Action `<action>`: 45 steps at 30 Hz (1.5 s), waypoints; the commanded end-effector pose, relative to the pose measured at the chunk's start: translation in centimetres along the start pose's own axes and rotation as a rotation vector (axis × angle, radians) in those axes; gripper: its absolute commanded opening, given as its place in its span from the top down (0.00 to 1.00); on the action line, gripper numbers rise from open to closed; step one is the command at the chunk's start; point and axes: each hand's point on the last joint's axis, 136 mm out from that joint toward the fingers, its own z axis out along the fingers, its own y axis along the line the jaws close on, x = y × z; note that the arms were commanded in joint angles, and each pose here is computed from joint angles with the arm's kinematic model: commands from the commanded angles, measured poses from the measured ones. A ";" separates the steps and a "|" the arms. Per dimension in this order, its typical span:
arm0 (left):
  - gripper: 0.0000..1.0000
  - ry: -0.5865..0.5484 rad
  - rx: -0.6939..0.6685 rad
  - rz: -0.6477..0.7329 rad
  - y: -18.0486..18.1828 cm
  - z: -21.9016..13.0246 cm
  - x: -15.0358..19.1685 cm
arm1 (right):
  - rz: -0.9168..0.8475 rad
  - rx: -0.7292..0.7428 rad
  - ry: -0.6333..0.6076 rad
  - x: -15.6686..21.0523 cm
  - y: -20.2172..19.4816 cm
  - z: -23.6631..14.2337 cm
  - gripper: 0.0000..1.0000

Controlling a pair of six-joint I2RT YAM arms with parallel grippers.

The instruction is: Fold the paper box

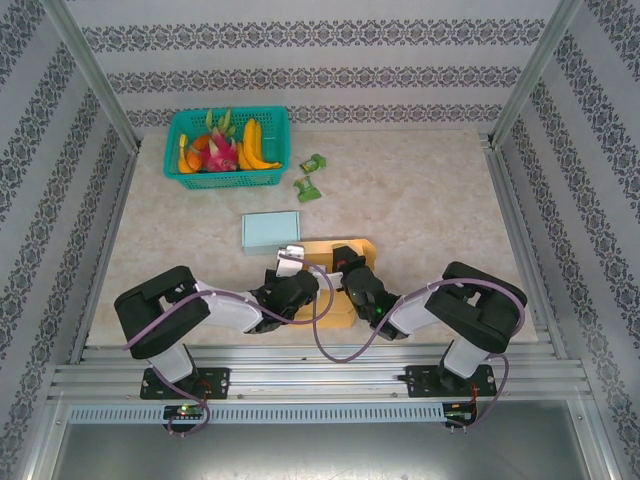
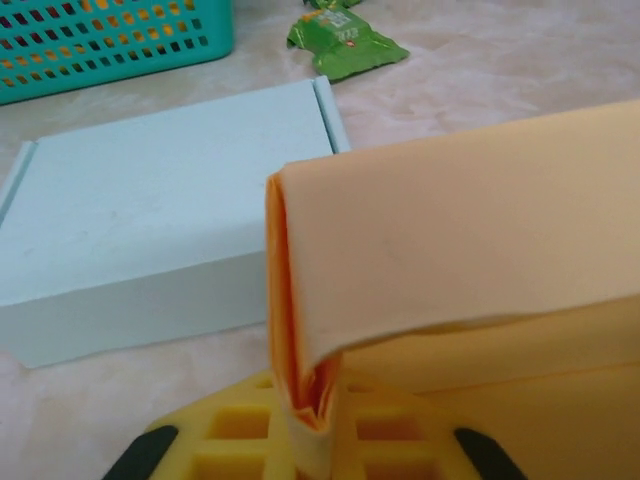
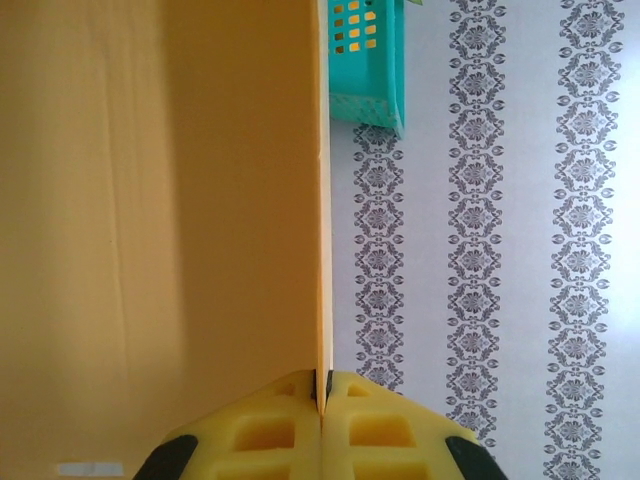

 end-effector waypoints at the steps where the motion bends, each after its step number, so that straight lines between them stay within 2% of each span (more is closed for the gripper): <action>1: 0.94 -0.022 -0.119 -0.049 2.1 0.9 -0.3 | -0.032 -0.079 -0.055 -0.9 2.8 -0.7 1.00; 7: 0.93 -0.002 -0.183 -0.093 3.5 1.0 0.0 | 0.001 -0.070 -0.064 -1.2 2.3 -0.6 1.00; 11: 0.93 -0.002 -0.163 -0.094 2.8 1.2 -0.5 | 0.116 -0.047 -0.077 -1.7 1.0 -0.5 1.00; 17: 0.94 0.009 -0.088 -0.063 1.5 1.5 0.1 | 0.317 -0.064 -0.175 -3.4 -1.4 -1.9 0.70; 24: 0.99 0.044 -0.077 -0.049 1.7 1.3 0.7 | 0.471 -0.151 -0.234 -3.4 -3.2 -4.9 0.56; 30: 1.00 0.075 -0.025 -0.059 1.5 0.7 0.7 | 0.798 -0.105 -0.198 -0.2 -6.5 -7.9 0.48; 33: 1.00 0.086 0.030 -0.084 1.2 0.2 0.7 | 1.037 -0.071 -0.196 0.9 -8.5 -9.3 0.51; 36: 1.00 0.101 0.097 -0.097 0.5 -0.5 0.5 | 1.262 -0.136 -0.208 0.8 -9.2 -10.6 0.52; 37: 1.00 0.108 0.111 -0.098 0.4 -0.7 0.5 | 1.362 -0.129 -0.216 0.8 -10.7 -11.0 0.52; 41: 1.00 0.115 0.145 -0.117 0.3 -1.2 0.6 | 1.612 -0.182 -0.197 0.5 -11.3 -11.1 0.53; 45: 1.00 0.090 0.201 -0.121 -0.3 -1.5 0.3 | 1.751 -0.244 -0.105 -0.3 -10.4 -9.6 0.53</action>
